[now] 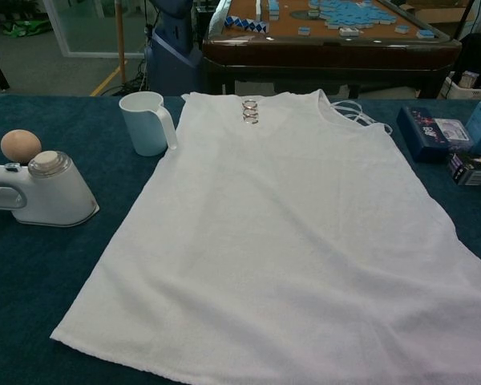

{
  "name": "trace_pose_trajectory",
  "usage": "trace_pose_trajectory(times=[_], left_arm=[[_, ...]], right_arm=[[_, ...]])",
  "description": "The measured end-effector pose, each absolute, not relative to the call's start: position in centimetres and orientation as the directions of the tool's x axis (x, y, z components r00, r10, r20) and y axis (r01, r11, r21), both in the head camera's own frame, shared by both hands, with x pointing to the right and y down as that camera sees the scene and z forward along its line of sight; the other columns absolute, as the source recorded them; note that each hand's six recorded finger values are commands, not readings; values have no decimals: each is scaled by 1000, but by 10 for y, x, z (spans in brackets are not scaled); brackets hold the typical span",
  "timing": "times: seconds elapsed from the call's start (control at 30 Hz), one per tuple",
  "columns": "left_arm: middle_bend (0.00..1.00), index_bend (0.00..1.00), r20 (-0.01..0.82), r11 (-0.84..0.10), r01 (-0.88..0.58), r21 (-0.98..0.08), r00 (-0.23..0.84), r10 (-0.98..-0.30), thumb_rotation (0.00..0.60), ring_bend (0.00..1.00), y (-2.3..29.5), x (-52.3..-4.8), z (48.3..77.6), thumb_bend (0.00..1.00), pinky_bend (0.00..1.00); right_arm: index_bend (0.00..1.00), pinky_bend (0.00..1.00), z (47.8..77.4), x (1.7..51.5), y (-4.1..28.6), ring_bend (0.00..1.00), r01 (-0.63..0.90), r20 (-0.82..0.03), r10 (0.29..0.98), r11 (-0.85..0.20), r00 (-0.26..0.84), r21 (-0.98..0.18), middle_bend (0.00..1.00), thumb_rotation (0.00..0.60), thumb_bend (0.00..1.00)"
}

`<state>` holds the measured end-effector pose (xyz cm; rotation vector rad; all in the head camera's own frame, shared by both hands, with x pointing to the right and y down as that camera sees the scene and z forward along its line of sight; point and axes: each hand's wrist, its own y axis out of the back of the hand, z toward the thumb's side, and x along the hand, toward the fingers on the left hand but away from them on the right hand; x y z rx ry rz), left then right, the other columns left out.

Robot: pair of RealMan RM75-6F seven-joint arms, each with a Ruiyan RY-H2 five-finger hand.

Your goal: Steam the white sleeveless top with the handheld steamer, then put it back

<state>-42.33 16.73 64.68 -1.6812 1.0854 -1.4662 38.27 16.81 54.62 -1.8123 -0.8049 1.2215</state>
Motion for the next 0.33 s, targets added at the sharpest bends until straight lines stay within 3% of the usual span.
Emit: trace_pose_trajectory(times=[0.33], left_arm=[[144, 146, 398, -389, -148, -909, -34, -917, 600, 135, 209, -437, 592, 110, 298]], right_arm=[[0, 51, 548, 406, 185, 28, 82, -431, 866, -463, 253, -882, 159, 600, 262]])
